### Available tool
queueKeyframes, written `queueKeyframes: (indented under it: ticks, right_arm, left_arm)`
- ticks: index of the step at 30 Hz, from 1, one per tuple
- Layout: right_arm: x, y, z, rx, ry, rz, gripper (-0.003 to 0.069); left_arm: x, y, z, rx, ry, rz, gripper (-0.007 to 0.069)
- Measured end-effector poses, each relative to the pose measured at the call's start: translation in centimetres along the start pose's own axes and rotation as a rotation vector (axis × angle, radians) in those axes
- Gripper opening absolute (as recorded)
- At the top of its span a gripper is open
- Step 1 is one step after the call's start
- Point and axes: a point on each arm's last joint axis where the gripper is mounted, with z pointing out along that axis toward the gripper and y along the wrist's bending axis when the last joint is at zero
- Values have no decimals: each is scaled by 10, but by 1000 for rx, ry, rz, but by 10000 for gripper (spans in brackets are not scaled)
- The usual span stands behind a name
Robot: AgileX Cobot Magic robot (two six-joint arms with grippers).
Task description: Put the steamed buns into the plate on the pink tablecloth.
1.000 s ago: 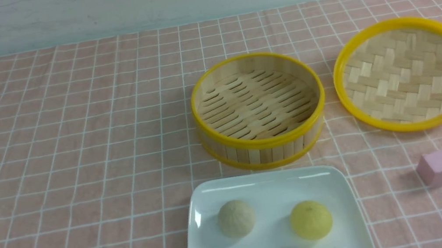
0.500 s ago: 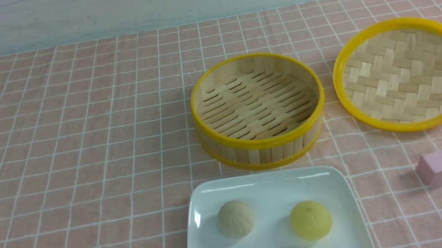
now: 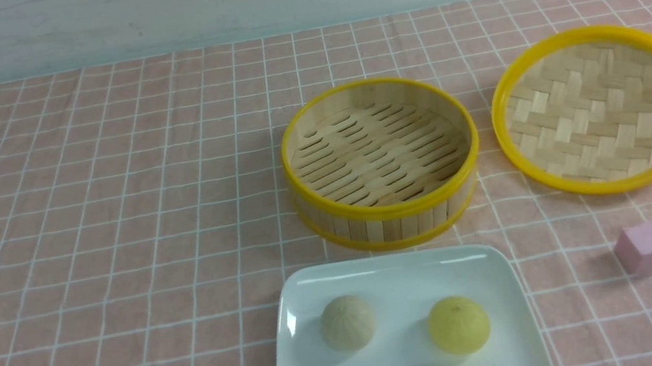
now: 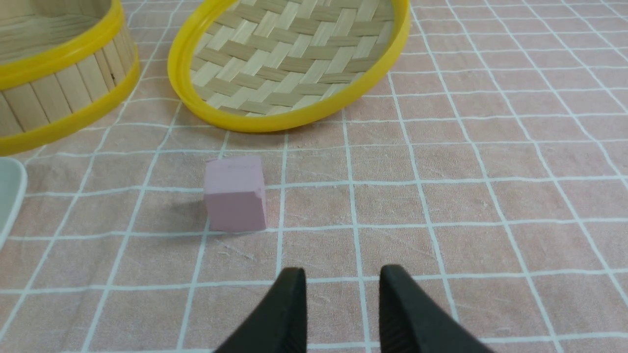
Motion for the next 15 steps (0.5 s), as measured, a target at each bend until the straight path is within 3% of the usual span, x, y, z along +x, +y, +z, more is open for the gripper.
queueKeyframes:
  ticks: [15]
  right_arm:
    - [0, 0, 0, 0, 0, 0, 237]
  left_arm:
    - [0, 1, 0, -8, -2, 22, 143]
